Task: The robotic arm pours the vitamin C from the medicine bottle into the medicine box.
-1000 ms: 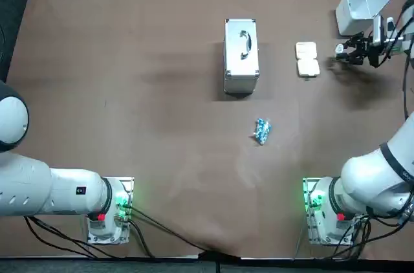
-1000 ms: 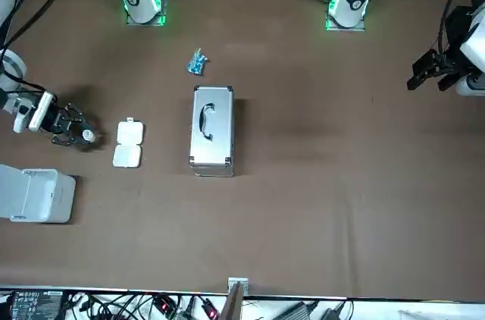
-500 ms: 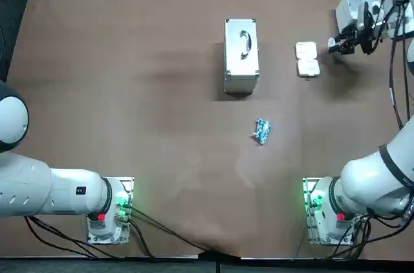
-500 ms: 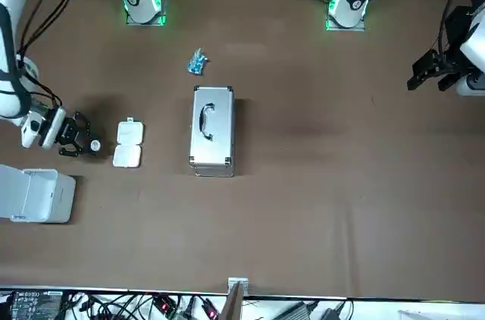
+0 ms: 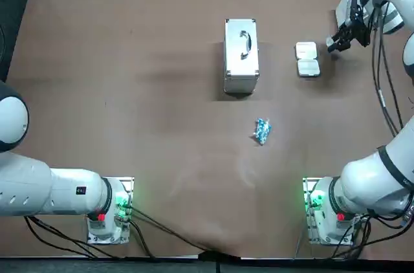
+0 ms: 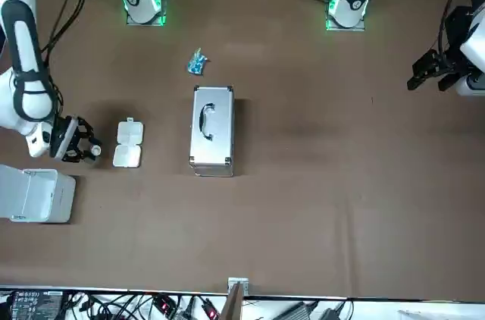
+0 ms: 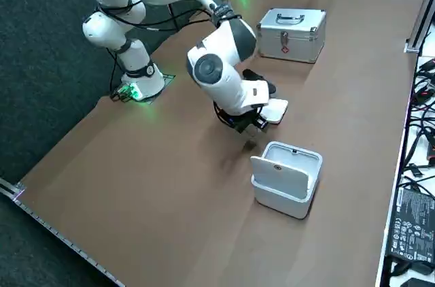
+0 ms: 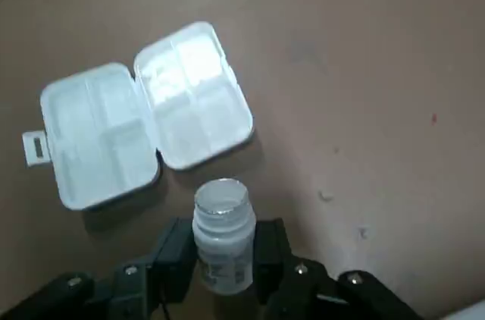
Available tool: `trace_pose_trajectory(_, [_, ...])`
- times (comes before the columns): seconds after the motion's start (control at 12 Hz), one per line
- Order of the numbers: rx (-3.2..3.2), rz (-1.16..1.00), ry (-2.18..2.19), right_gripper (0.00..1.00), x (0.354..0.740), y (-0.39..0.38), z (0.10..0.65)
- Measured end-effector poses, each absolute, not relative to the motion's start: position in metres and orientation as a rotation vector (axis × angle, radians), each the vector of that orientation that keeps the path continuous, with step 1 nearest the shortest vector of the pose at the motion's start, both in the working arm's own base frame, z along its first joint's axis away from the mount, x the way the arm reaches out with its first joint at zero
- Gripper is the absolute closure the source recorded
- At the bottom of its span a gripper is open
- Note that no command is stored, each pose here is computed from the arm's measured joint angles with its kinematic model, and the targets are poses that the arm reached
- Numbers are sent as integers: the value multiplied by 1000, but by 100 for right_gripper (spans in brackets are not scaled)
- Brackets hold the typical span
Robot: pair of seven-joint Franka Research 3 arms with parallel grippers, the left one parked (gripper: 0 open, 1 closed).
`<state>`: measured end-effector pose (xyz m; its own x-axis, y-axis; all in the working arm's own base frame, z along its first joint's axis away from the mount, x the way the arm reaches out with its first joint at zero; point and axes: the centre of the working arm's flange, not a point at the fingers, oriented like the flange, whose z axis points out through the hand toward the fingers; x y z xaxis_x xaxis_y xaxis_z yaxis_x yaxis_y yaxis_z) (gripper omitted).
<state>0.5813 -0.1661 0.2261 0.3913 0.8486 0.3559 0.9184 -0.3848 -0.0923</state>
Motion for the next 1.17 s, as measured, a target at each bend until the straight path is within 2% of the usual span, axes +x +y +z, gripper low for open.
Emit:
trace_pose_trajectory(0.67, [-2563,-20,-1697,57,604,-101,261])
trace_pose_trajectory(1.17, [-2585,170,-2051,57,615,-57,271])
